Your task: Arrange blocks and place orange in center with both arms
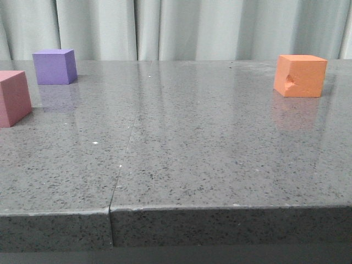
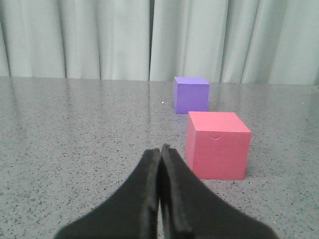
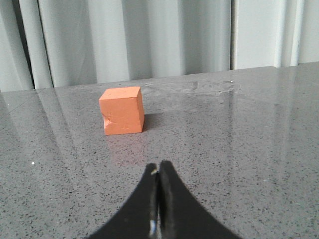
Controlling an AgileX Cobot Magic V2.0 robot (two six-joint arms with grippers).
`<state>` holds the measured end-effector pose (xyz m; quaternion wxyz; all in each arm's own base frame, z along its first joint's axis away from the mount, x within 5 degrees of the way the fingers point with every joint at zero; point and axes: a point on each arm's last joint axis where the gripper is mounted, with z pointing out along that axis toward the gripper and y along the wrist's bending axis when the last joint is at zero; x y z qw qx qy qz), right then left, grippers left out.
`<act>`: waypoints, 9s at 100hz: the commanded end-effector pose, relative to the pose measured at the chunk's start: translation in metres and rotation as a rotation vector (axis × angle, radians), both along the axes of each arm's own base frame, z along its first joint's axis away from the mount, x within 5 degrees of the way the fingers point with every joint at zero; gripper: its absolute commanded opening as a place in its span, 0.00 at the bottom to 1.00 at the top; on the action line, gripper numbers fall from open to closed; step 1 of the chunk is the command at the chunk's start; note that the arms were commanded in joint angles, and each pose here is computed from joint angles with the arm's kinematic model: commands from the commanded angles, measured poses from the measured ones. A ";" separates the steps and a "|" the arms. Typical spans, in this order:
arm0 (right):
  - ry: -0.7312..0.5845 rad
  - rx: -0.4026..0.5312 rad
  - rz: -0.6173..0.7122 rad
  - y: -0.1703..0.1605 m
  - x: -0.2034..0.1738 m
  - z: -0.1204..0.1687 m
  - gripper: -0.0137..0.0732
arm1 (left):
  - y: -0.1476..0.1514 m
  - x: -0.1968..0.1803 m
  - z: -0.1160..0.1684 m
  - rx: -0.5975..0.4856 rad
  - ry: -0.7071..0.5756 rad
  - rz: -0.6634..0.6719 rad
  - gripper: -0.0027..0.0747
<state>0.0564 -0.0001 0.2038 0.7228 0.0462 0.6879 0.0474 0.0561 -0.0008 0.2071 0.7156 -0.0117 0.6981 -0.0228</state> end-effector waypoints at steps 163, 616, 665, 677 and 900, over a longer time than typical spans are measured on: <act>0.755 0.097 0.054 0.007 0.166 0.185 0.88 | 0.000 -0.001 -0.005 -0.014 -0.067 -0.010 0.01; 1.096 0.179 0.415 0.250 0.347 0.129 0.90 | 0.000 -0.001 -0.005 -0.014 -0.067 -0.010 0.01; 1.155 0.155 0.449 0.248 0.336 0.135 0.90 | 0.000 -0.001 -0.005 -0.014 -0.067 -0.010 0.01; 1.116 0.144 0.443 0.243 0.331 0.149 0.90 | 0.000 -0.001 -0.005 -0.014 -0.067 -0.010 0.01; 0.704 -0.131 0.443 0.103 0.128 0.107 0.08 | 0.000 -0.001 -0.005 -0.014 -0.067 -0.010 0.01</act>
